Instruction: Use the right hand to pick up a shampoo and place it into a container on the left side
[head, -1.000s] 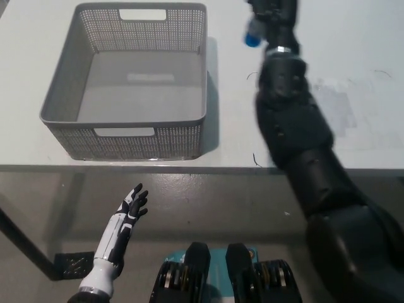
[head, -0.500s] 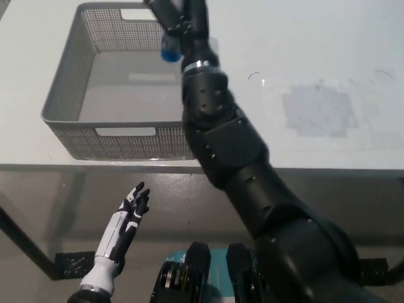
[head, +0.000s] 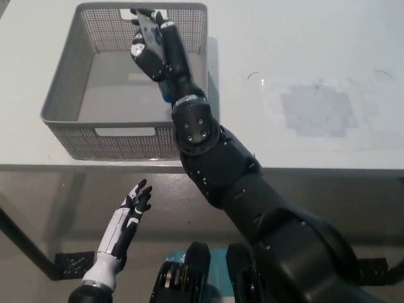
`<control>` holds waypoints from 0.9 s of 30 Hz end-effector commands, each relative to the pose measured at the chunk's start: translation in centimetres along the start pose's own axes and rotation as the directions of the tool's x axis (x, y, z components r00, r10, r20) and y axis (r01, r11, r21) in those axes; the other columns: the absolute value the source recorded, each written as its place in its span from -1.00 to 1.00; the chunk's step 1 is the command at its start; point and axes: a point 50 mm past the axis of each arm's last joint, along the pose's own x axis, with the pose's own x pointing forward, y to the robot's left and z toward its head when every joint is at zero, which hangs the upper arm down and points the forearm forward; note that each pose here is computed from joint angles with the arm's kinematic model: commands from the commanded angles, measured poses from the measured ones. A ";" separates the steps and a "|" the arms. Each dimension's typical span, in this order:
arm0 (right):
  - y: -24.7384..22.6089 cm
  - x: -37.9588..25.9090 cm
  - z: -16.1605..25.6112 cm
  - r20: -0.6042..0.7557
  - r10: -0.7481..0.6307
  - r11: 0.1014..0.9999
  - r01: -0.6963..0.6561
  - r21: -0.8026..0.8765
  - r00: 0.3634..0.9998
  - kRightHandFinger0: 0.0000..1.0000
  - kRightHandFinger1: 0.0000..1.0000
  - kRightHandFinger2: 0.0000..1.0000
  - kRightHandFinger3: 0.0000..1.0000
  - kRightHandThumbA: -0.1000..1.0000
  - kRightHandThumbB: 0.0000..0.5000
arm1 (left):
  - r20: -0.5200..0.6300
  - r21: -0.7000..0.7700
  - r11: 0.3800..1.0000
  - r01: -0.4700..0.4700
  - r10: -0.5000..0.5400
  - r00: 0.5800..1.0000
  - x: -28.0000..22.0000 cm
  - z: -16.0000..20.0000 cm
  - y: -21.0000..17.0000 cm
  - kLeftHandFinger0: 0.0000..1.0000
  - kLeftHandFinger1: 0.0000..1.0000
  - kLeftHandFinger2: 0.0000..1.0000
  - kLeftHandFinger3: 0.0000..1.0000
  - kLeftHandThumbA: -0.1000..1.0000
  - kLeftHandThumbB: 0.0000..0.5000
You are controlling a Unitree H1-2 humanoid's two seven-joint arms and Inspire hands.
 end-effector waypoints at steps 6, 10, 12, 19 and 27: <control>-0.2 0.2 0.0 -0.003 -0.012 0.999 0.012 0.030 1.000 -1.00 -0.40 0.46 0.44 -1.00 -0.51 | 0.065 0.002 1.000 0.015 -0.016 0.998 1.0 1.3 -0.1 1.00 1.00 1.00 1.00 0.83 -0.83; -0.6 0.1 -0.8 -0.046 -0.038 0.996 0.042 0.085 0.998 -1.00 -0.47 0.37 0.34 -1.00 -0.48 | 0.067 0.007 1.000 0.022 -0.022 0.997 1.2 1.4 -0.1 1.00 1.00 1.00 1.00 0.83 -0.78; -0.8 0.0 -1.0 -0.057 -0.053 0.994 0.058 0.095 0.997 -1.00 -0.48 0.35 0.34 -1.00 -0.51 | 0.070 0.008 1.000 0.024 -0.025 0.997 1.3 1.5 0.0 1.00 1.00 1.00 1.00 0.83 -0.79; -1.2 -0.3 -1.9 -0.091 -0.047 0.988 0.060 0.143 0.995 -0.81 -0.27 0.45 0.47 -0.91 -0.33 | 0.069 0.006 1.000 0.022 -0.023 0.997 1.3 1.4 0.0 1.00 1.00 1.00 1.00 0.82 -0.82; -2.1 0.3 -1.7 -0.024 0.097 0.980 -0.091 0.180 0.995 1.00 1.00 1.00 1.00 0.61 0.57 | 0.070 0.012 1.000 0.024 -0.025 0.997 1.5 1.3 0.0 1.00 1.00 1.00 1.00 0.84 -0.74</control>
